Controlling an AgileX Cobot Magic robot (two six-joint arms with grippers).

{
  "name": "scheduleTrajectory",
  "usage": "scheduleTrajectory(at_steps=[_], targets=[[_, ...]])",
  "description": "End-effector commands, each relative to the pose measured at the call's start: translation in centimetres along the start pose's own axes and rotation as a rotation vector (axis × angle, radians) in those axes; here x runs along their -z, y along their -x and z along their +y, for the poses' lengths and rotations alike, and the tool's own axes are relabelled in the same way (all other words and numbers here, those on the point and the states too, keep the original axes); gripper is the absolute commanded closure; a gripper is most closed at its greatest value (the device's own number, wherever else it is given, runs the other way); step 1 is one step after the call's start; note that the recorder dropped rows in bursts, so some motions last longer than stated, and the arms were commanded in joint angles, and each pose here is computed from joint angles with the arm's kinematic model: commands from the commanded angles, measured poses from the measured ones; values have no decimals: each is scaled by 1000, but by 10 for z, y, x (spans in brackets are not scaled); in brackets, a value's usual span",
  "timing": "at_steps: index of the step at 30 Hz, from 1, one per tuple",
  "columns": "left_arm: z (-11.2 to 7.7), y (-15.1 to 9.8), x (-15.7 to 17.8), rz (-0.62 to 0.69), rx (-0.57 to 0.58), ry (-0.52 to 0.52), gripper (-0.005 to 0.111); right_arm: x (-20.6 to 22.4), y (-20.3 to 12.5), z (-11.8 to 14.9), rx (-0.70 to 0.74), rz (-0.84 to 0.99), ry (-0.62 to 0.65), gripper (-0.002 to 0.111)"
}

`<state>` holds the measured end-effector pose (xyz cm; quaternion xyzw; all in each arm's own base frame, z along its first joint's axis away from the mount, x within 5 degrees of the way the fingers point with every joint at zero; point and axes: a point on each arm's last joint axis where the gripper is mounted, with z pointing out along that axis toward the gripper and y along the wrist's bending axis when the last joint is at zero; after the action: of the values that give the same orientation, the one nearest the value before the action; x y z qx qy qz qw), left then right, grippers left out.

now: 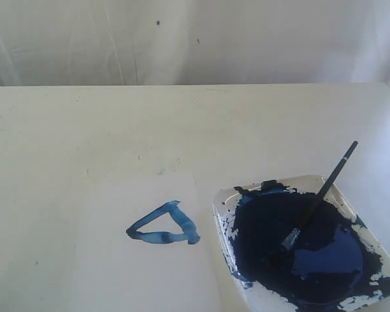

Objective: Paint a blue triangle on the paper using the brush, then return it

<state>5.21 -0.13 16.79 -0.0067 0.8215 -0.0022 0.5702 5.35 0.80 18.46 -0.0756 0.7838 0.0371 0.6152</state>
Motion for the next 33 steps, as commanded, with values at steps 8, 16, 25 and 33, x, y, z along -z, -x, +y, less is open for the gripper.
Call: scheduleTrajectory(at_steps=[8, 16, 25, 33], targets=[[0, -1, 0, 1, -1, -8, 107, 0, 0, 0, 0, -10, 2, 108], [-2, -1, 0, 2, -13, -39, 107, 0, 0, 0, 0, -10, 2, 108], [-2, -2, 0, 3, -14, -41, 107, 0, 0, 0, 0, -10, 2, 108], [-2, -2, 0, 3, -14, -41, 107, 0, 0, 0, 0, -10, 2, 108]])
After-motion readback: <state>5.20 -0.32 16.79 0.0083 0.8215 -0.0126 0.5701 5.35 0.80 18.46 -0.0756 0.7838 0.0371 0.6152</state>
